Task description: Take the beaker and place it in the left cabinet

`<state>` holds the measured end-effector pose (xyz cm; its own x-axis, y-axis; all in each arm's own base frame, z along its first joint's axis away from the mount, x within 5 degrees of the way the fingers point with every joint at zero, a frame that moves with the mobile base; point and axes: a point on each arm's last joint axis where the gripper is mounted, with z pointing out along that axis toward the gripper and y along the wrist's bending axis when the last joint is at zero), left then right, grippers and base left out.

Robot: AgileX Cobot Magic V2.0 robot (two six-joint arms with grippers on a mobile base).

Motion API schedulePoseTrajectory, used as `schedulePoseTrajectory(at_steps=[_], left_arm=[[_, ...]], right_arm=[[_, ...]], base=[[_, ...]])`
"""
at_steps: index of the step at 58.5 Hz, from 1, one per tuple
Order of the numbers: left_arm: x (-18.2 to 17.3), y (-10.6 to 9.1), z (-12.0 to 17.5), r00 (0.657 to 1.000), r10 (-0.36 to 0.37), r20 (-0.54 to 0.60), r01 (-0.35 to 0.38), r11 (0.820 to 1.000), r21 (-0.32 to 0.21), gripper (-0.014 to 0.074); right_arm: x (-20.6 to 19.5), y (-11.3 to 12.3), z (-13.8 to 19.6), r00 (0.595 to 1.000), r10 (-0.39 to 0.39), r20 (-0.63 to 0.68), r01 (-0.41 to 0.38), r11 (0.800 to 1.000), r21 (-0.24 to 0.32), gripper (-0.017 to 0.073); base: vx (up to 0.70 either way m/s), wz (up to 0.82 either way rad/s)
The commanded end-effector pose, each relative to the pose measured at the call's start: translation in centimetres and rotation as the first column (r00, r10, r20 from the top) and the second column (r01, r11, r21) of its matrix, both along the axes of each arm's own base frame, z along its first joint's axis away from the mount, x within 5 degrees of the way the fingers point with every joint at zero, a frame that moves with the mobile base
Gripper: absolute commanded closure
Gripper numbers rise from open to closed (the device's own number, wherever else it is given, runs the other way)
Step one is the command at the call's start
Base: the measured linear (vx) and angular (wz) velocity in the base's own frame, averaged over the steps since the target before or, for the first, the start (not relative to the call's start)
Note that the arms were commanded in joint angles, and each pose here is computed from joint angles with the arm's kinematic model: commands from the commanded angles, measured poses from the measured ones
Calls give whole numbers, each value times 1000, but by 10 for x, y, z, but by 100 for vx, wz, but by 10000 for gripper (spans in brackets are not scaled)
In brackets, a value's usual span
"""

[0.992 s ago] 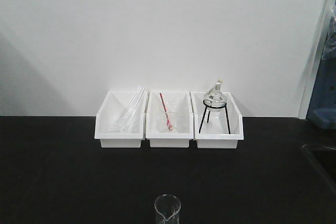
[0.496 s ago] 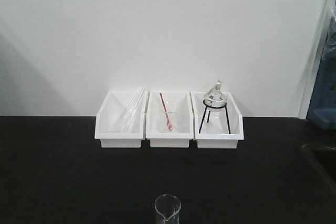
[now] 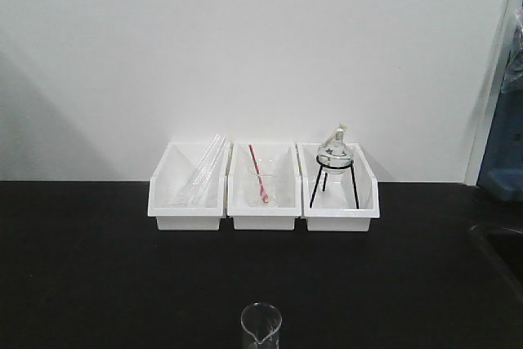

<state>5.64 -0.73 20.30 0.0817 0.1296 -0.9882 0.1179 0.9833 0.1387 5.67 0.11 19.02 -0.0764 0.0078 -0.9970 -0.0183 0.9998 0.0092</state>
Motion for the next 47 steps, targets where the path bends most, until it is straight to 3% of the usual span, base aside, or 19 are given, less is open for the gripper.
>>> schedulePoseTrajectory(at_steps=[1, 6, 15, 26, 36, 47], left_arm=[[-1, 0, 2, 997, -4, 76, 5, 1000, -15, 592], [-1, 0, 2, 997, -4, 76, 5, 1000, -15, 592], [-1, 0, 2, 997, -4, 76, 5, 1000, -15, 592], [-1, 0, 2, 997, -4, 76, 5, 1000, -15, 592], [-1, 0, 2, 997, -4, 76, 5, 1000, -15, 592], [-1, 0, 2, 997, -4, 76, 5, 1000, -15, 592]], right_arm=[[-1, 0, 10, 992, -4, 129, 6, 1000, -16, 565], [-1, 0, 16, 980, -5, 197, 5, 1000, 1, 565], [-4, -1, 29, 945, -24, 327, -17, 992, 122, 564], [-9, -1, 55, 927, -23, 375, -25, 992, 124, 561], [-13, 0, 91, 948, -12, 318, -18, 996, 91, 554], [2, -1, 97, 988, -14, 152, 21, 999, -41, 547]], base=[[0, 0], [0, 0], [0, 0], [0, 0], [0, 0], [0, 0]])
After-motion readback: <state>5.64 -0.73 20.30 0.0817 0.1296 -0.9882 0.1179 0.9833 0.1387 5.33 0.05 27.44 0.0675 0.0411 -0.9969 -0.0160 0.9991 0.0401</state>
